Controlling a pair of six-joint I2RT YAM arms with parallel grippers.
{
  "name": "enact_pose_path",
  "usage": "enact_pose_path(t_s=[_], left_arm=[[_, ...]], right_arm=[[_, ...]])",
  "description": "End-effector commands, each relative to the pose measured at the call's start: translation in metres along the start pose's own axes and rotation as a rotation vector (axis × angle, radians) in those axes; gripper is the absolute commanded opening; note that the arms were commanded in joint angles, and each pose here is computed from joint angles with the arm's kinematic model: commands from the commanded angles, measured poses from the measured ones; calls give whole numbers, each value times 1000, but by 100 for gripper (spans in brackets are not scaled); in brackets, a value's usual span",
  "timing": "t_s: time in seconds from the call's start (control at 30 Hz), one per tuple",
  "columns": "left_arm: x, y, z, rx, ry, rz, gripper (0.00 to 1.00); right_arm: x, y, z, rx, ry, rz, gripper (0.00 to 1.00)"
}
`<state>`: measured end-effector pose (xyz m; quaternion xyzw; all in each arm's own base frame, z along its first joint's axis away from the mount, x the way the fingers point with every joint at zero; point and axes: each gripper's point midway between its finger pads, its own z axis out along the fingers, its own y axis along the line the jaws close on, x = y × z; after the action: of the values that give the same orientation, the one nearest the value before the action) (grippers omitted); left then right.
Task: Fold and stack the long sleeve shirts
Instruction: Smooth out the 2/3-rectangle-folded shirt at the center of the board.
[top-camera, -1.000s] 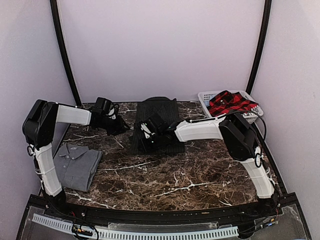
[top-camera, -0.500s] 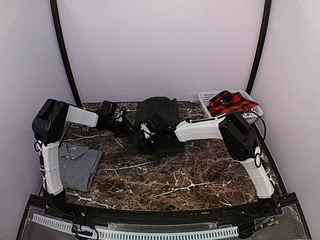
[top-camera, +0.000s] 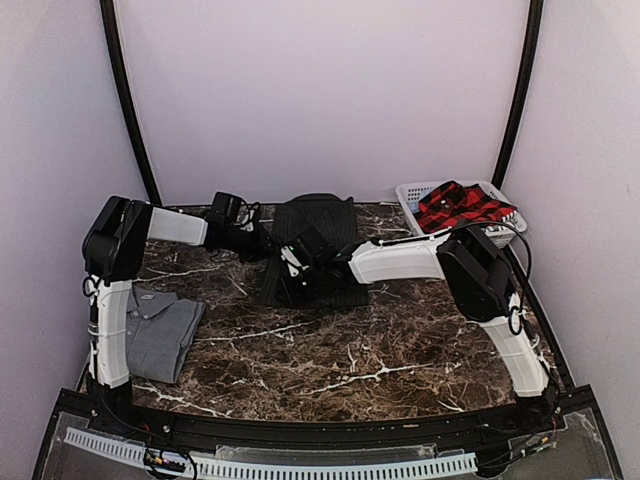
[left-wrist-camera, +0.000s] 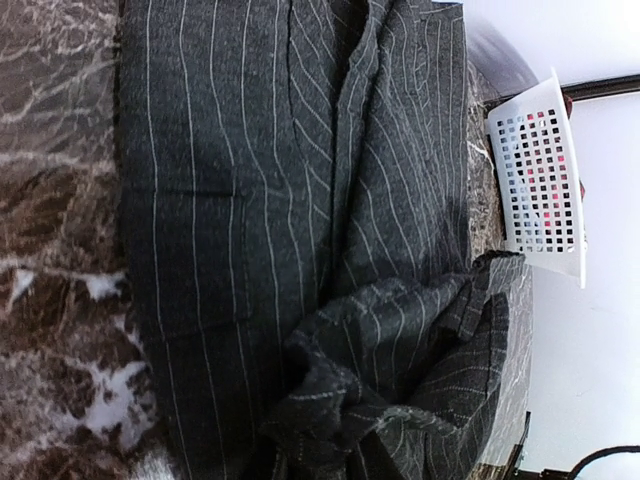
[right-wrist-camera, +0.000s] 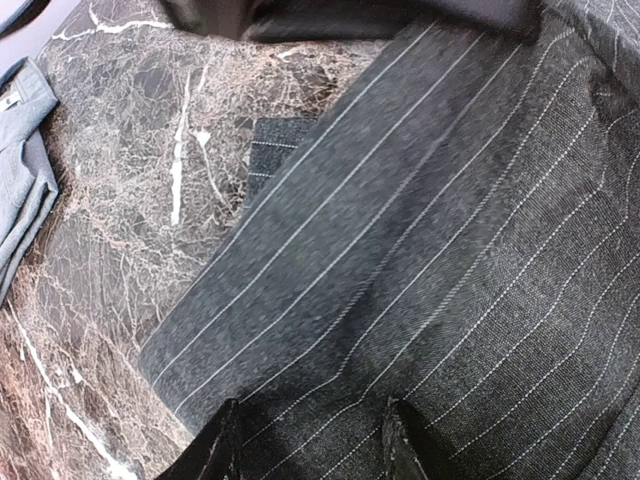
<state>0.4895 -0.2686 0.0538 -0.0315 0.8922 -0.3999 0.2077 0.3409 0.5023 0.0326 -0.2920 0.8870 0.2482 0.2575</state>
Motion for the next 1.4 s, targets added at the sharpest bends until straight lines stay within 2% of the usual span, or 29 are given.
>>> enact_pose_path(t_s=[0.0,0.33,0.5,0.6,0.7,0.8,0.97,1.07,1.17,1.27,1.37], left_arm=[[-39,-10,-3,26,-68,27,18],[-65,-3,-4,70,-96,28,21],[-75,-1,-11,61,-114,43,26],[-81,-5,-20,44,-131,75,32],[-86,-14,-35,25,-159,103,38],[-86,-27,-52,23,-181,114,39],[-60,-40,-68,31,-183,107,38],[-43,-59,-70,76,-159,118,32],[-24,-75,-54,98,-117,142,28],[-20,-84,-41,124,-94,147,24],[-18,-79,-22,123,-67,138,22]], right_arm=[[81,-17,28,45,222,15,45],[94,-21,31,51,254,15,45],[84,-19,26,58,236,13,45],[56,-17,14,49,192,22,45],[9,-15,-12,2,97,55,47],[-35,-21,-43,-37,0,90,51],[-69,-66,-78,-58,-105,187,51],[-75,-92,-83,-81,-118,239,50],[-79,-113,-82,-93,-136,274,47],[-81,-129,-77,-89,-136,286,43],[-82,-147,-71,-83,-134,302,40]])
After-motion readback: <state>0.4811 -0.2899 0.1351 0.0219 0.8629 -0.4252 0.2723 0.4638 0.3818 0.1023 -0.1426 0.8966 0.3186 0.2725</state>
